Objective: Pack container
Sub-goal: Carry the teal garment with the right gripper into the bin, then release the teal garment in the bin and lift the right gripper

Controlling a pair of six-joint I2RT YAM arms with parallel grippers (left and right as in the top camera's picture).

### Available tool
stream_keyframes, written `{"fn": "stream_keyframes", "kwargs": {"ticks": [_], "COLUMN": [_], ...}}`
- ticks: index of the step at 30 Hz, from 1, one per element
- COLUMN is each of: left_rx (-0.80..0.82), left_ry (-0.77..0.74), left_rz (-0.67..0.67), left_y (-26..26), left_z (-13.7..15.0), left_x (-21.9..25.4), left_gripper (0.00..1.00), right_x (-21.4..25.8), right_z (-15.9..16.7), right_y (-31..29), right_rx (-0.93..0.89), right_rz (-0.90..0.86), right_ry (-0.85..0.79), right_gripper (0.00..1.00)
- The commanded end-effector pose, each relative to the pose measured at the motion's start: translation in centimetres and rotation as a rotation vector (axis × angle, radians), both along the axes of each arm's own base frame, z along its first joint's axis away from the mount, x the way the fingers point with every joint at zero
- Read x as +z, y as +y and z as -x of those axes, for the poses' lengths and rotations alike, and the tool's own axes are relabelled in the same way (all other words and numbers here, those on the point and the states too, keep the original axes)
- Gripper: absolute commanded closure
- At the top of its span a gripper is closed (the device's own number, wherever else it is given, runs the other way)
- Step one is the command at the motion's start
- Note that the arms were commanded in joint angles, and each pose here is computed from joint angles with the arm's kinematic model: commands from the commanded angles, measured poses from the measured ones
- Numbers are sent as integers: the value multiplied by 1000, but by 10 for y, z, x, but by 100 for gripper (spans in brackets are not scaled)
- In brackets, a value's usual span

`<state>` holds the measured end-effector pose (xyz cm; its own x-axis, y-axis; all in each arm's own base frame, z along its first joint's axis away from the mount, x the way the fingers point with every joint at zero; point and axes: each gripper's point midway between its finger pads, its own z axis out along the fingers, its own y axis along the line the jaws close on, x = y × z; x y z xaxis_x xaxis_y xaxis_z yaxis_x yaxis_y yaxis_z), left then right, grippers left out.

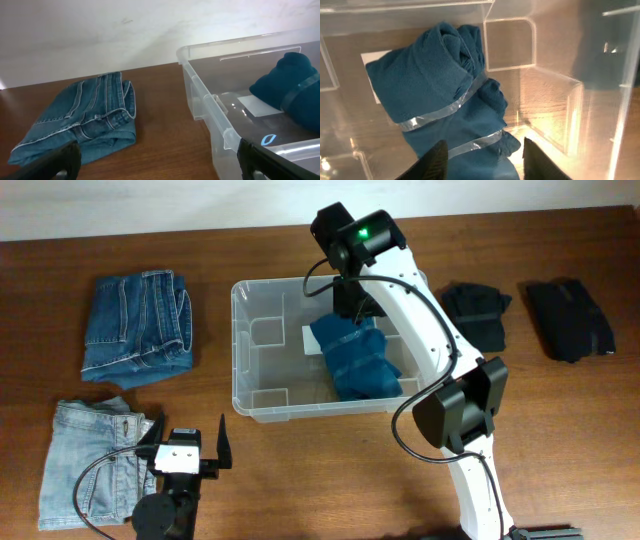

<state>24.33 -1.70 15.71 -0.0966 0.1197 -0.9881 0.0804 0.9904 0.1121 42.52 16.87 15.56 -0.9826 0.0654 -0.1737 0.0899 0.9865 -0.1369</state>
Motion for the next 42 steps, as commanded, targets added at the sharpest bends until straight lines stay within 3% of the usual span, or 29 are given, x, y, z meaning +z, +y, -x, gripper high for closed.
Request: {"fn": "stream_keyframes", "kwargs": {"ticks": [1,5,10,15,21,34,42], "left_rx": [-10,-10,-10,-10,-10,-10,-10], "left_ry": [-4,-4,-4,-4,-4,-4,-4], "left_rz": [-15,-15,-15,-15,-15,-15,-15], "left_y": [-1,-1,-1,-1,-1,-1,-1], "left_z": [0,0,0,0,0,0,0], "left_x": [-1,-1,-1,-1,-1,-1,-1], "left_gripper": [0,1,1,1,0,1,1], "right_x": [-11,-29,-56,-80,-93,-99,-91], "right_z": [16,32,42,39,22,-2,3], "right_y": [21,59,76,74,41,-22,-10], "right_rx": [25,263,336,335,284,133,144], "right_rz": [-98,-202,-187,-167,-78,-85,-138], "right_ry": [83,163,188,188,157,169,180], "right_gripper": [76,78,86,93,94,96,91]}}
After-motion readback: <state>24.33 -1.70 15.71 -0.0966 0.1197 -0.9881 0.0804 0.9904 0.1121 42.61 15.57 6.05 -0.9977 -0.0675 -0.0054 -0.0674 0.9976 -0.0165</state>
